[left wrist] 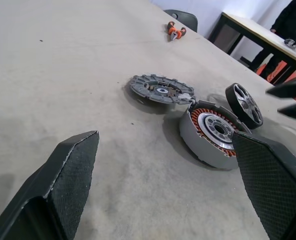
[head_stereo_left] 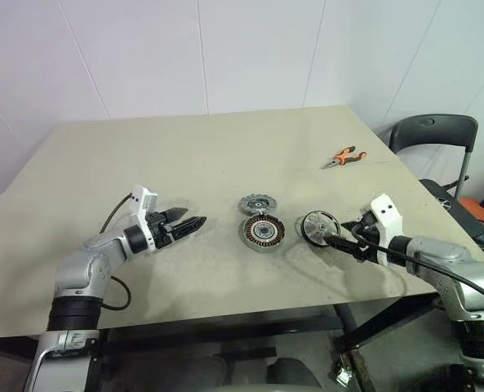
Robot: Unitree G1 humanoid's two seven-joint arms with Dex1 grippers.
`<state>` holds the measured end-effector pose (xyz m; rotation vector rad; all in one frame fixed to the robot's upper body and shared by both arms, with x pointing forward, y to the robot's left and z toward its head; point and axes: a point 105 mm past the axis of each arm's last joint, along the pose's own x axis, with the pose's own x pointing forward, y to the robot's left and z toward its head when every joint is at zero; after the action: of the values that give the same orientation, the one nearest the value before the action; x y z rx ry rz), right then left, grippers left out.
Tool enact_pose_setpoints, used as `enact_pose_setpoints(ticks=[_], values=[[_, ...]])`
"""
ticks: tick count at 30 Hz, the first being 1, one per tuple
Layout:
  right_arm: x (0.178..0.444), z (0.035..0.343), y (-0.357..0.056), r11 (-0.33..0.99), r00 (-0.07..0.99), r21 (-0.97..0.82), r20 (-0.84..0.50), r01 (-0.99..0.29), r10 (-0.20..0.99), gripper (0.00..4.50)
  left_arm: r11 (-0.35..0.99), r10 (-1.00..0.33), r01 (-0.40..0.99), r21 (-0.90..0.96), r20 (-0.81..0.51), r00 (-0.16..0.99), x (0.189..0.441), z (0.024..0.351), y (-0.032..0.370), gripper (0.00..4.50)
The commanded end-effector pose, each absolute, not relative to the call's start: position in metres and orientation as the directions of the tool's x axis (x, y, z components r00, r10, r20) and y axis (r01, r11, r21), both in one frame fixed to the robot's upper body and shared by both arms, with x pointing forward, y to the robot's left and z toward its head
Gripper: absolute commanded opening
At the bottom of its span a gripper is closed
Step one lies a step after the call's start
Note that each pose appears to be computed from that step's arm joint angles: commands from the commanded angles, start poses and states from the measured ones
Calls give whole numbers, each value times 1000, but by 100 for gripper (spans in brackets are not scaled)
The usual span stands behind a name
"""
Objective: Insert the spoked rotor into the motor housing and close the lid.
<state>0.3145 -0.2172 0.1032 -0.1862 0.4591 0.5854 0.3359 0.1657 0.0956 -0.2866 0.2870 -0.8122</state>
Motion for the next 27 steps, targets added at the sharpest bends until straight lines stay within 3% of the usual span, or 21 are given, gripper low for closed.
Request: enact_pose_setpoints(ticks=[1, 27], values=[[321, 115, -215, 804, 749, -95, -439, -588, 496, 343, 656, -742, 685, -316, -108, 661, 341, 107, 164, 448], [332, 72, -212, 791, 710, -104, -521, -603, 473, 343, 672, -728, 672, -311, -109, 677, 337, 103, 164, 448]])
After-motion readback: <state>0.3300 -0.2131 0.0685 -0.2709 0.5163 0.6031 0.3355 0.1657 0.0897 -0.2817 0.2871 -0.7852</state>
